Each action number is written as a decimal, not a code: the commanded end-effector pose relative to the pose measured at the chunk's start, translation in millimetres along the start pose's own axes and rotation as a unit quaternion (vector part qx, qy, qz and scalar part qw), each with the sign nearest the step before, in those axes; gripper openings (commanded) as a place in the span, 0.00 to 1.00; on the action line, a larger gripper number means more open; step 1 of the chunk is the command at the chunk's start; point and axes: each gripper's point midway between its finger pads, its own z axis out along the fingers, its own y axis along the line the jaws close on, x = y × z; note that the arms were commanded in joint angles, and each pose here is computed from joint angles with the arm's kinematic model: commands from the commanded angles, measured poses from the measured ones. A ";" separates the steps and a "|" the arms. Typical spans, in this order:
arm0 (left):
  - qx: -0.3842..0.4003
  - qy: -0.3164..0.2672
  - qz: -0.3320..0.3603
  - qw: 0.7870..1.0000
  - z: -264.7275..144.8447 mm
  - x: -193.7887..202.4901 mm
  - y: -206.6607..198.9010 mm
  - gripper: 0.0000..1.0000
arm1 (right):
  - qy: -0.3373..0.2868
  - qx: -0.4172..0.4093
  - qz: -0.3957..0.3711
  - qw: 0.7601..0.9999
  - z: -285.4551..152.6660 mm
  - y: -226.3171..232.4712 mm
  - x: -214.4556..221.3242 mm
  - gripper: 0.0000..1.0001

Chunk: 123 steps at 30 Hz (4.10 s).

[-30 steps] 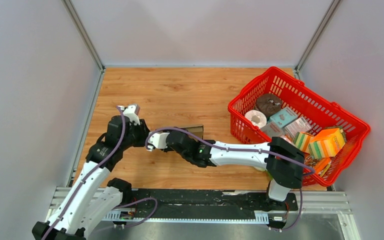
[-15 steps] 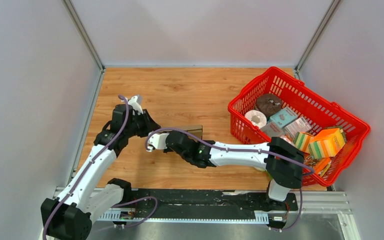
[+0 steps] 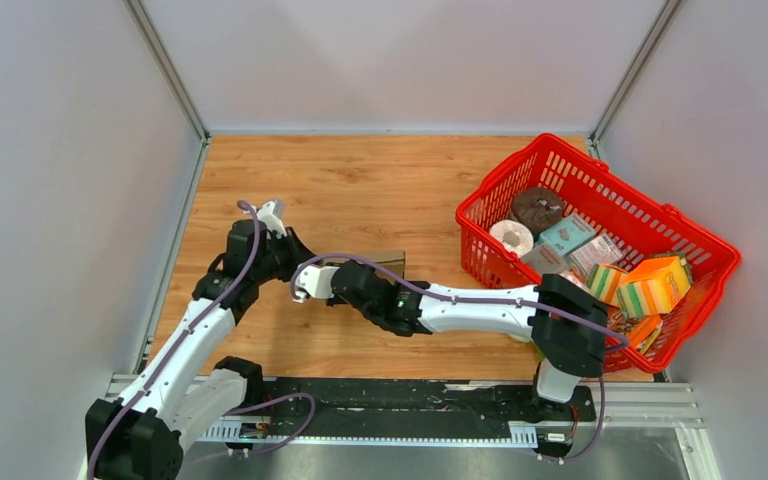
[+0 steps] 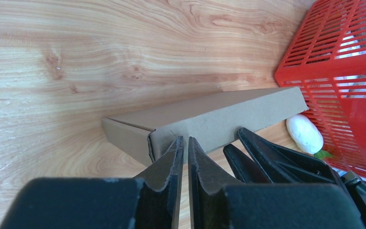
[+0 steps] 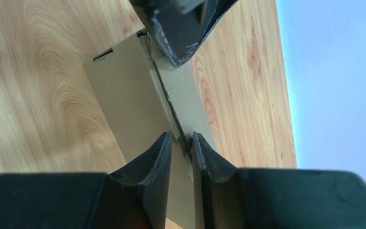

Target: Fold the paper box

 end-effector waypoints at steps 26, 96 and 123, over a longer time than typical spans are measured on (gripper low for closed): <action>-0.059 0.038 0.003 0.998 -0.2 39.8 40.4 0.14 | 0.109 -0.201 0.581 0.782 -37.3 -57.7 75.4 0.00; -0.094 0.052 -0.175 0.979 20.0 52.0 53.7 0.62 | 0.277 -0.137 0.521 0.796 -17.6 40.6 116.3 0.84; -0.327 -0.058 -0.271 0.904 7.6 -91.4 193.1 0.64 | -0.006 -0.063 0.580 0.812 183.8 -128.3 -48.3 0.86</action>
